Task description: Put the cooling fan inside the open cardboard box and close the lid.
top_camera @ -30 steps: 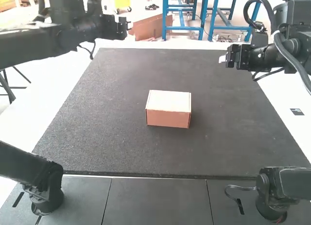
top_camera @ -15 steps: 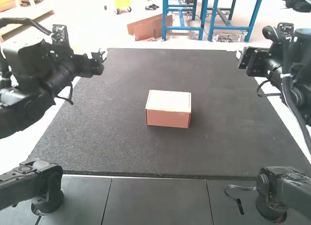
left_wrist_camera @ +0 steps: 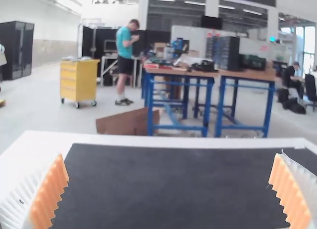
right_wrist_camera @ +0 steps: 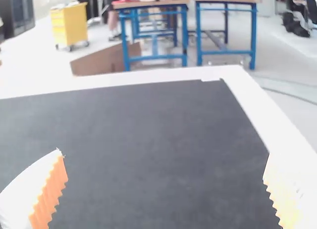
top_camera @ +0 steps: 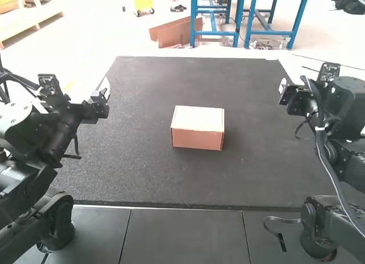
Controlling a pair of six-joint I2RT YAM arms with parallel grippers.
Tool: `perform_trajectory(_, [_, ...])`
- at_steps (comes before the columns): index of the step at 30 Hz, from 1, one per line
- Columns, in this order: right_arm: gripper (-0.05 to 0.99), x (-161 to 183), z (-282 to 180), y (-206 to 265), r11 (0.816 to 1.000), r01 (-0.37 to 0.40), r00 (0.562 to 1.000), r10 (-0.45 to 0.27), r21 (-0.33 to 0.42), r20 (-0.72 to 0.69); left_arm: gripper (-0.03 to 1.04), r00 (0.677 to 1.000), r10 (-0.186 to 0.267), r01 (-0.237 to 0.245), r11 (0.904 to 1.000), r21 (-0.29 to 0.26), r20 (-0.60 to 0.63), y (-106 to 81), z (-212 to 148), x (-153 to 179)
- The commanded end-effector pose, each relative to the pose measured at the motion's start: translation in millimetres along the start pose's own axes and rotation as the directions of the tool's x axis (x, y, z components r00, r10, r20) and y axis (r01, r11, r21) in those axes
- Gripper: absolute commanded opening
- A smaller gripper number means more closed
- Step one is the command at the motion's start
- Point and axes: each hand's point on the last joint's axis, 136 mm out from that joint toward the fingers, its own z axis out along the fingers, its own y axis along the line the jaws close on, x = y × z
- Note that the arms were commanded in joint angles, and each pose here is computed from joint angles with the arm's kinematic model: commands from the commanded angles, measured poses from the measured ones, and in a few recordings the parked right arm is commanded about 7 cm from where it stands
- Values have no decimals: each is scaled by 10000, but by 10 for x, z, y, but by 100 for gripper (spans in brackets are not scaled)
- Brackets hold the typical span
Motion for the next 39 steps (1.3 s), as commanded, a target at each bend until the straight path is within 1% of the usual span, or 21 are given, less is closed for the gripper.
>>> perform_trajectory(1, [91, 36, -53, -76, 9989, 416, 9989, -421, 222, 211, 96, 9993, -97, 104, 9997, -209, 360, 59, -84, -26])
perform_trajectory(4, [91, 159, -109, -71, 9967, 814, 9964, -815, 78, 238, 96, 9988, -121, 136, 9995, -295, 483, 89, -142, 34])
perform_trajectory(6, [91, 228, -144, -59, 9956, 937, 9953, -936, -41, 258, 96, 9994, -106, 116, 9995, -301, 334, 92, -139, 114])
perform_trajectory(9, [91, 295, -185, -35, 9948, 1000, 9946, -994, -205, 313, 96, 9997, -76, 81, 9997, -215, 239, 77, -135, 190])
perform_trajectory(12, [91, 407, -208, -46, 9947, 1008, 9948, -1005, -198, 160, 96, 10000, -24, 23, 9999, -166, -50, 69, -134, 339])
perform_trajectory(13, [91, 460, -215, -49, 9946, 1013, 9948, -1012, -203, 68, 96, 9995, 35, -39, 9999, -98, -322, 60, -135, 418])
perform_trajectory(16, [91, 540, -240, -39, 9944, 1016, 9948, -1015, -298, 28, 96, 9985, -162, 157, 9998, -85, -515, 60, -136, 462])
perform_trajectory(19, [91, 601, -267, -20, 9939, 1015, 9948, -1014, -435, 50, 96, 9967, -211, 196, 9996, -198, -788, 87, -140, 527])
perform_trajectory(21, [91, 614, -290, -6, 9935, 1013, 9948, -1007, -521, 147, 96, 9948, -340, 307, 9989, -345, -965, 121, -142, 572])
perform_trajectory(22, [91, 663, -301, -1, 9931, 1017, 9948, -1021, -578, -49, 96, 9940, -312, 271, 9988, -410, -1047, 139, -144, 593])
perform_trajectory(27, [91, 665, -377, 6, 9943, 848, 9964, -851, -653, -25, 96, 9914, -165, 32, 9948, -1020, -1300, 297, -153, 657])
perform_trajectory(30, [91, 655, -441, 14, 9955, 618, 9981, -616, -712, 53, 96, 9889, -92, -82, 9932, -1157, -1483, 363, -159, 703])
perform_trajectory(33, [91, 570, -512, 9, 9957, 601, 9972, -568, -706, 480, 96, 9860, -58, -110, 9950, -997, -1664, 376, -162, 743])
perform_trajectory(34, [91, 573, -510, 3, 9961, 555, 9976, -524, -693, 461, 96, 9854, 25, -193, 9951, -970, -1703, 383, -163, 745])
perform_trajectory(36, [91, 615, -500, -25, 9971, 490, 9985, -474, -589, 273, 96, 9824, 289, -420, 9968, -673, -1847, 356, -165, 774])
perform_trajectory(38, [91, 726, -500, -77, 9988, 284, 9994, -292, -388, -211, 96, 9788, 611, -770, 9942, -749, -1955, 392, -171, 793])
perform_trajectory(39, [91, 745, -500, -93, 9988, 359, 9989, -368, -327, -284, 96, 9769, 653, -831, 9933, -800, -2033, 407, -176, 810])
